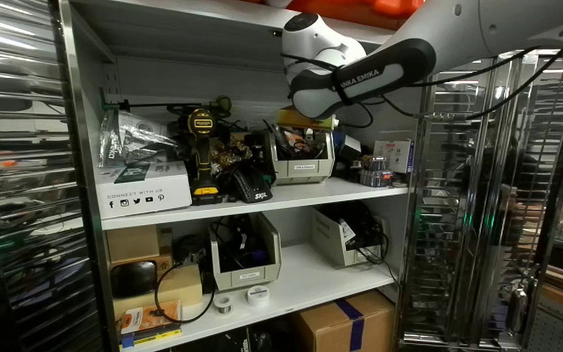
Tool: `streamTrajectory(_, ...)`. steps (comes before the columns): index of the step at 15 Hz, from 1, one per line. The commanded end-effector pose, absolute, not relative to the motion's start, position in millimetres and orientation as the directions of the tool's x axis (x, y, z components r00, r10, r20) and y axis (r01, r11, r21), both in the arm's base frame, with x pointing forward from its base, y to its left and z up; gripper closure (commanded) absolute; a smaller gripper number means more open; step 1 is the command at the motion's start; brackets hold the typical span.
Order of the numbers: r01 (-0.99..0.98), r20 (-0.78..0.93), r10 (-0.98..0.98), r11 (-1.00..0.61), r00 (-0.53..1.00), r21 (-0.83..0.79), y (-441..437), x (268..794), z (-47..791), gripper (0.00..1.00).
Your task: Pick the white object and put it in the box
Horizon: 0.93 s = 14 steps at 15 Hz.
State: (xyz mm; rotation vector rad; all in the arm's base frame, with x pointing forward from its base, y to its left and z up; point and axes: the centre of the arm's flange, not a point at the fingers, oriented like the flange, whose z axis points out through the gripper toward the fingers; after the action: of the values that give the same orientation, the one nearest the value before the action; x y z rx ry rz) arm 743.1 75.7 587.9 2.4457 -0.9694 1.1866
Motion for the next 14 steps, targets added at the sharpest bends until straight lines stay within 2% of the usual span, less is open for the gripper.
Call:
streamTrajectory(1,-0.661,0.754,-0.5,-0.741,0.426,-0.119,85.8,813.6,624.3,0.93)
streamTrajectory(2,-0.66,0.745,-0.508,-0.741,0.432,-0.123,87.7,818.1,621.4,0.46)
streamTrajectory(4,-0.651,0.734,-0.515,-0.748,0.443,-0.131,90.3,823.9,618.8,0.38)
streamTrajectory(8,-0.631,0.746,-0.503,-0.762,0.437,-0.144,95.4,816.6,618.0,0.06)
streamTrajectory(9,-0.628,0.749,-0.498,-0.765,0.438,-0.141,96.4,809.8,616.2,0.01)
streamTrajectory(14,-0.584,0.759,-0.456,-0.802,0.466,-0.124,108.5,765.7,608.0,0.0)
